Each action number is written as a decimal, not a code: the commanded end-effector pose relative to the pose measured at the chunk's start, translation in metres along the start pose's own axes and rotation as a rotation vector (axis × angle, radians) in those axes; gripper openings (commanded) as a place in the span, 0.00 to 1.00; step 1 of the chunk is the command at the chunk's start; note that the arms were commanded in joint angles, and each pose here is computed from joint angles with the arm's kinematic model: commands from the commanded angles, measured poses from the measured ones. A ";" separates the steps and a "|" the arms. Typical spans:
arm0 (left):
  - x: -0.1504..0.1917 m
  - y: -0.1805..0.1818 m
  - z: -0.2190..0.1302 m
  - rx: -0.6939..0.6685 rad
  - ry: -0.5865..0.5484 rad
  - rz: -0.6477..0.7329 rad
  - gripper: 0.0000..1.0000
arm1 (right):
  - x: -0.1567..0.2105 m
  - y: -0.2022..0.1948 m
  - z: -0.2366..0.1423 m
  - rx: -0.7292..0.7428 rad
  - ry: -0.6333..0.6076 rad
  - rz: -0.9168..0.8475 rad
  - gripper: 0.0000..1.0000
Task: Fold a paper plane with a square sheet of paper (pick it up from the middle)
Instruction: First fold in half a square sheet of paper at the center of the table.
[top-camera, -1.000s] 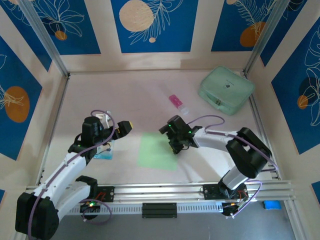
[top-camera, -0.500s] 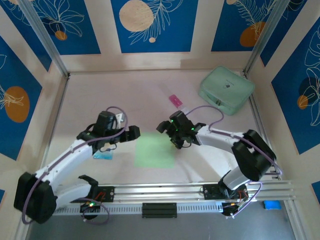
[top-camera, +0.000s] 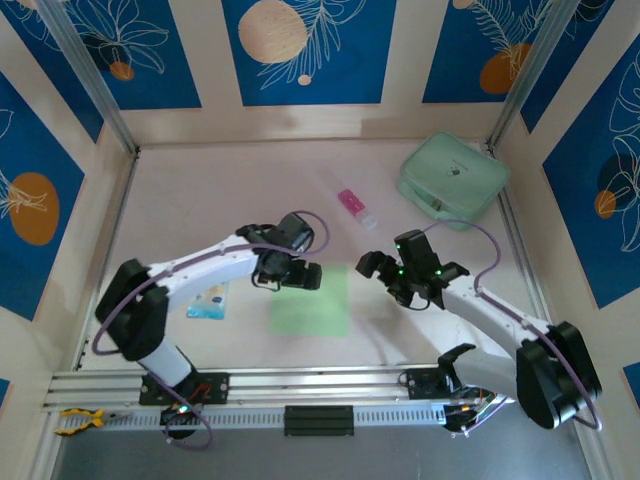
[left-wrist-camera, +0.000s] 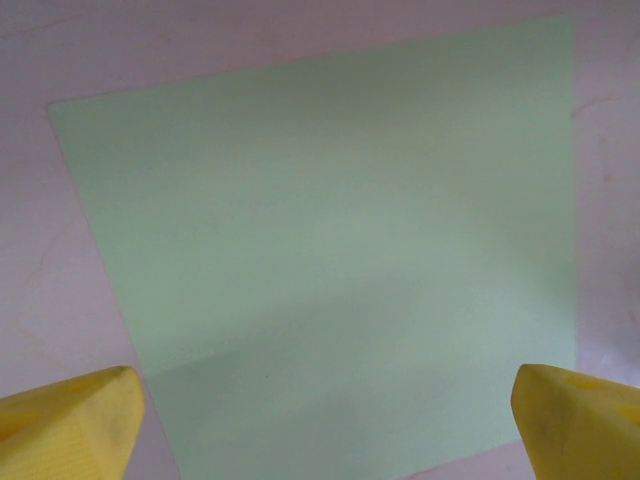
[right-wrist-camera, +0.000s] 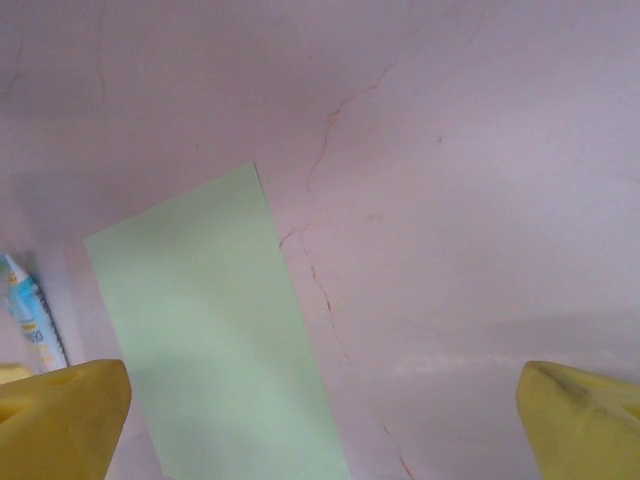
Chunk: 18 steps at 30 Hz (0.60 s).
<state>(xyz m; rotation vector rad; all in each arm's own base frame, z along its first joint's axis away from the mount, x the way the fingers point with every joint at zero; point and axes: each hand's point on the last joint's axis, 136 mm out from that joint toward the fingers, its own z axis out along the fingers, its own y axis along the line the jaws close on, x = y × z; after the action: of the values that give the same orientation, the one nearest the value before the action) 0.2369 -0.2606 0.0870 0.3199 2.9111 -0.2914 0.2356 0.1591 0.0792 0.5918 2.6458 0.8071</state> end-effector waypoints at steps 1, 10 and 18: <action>0.011 0.004 0.002 -0.152 0.074 -0.017 0.95 | 0.011 -0.004 -0.010 -0.020 0.044 -0.070 0.99; 0.023 -0.013 0.040 -0.199 0.147 -0.164 0.96 | 0.015 -0.005 -0.016 -0.064 0.079 -0.104 0.99; 0.024 -0.011 0.049 -0.224 0.157 -0.184 0.96 | 0.016 -0.002 -0.017 -0.106 0.088 -0.095 0.99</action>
<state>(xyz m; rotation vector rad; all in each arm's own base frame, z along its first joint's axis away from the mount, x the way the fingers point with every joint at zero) 0.2234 -0.2827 0.0423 0.0826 3.0725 -0.0300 0.2199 0.1534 0.0880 0.4462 2.6553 0.9131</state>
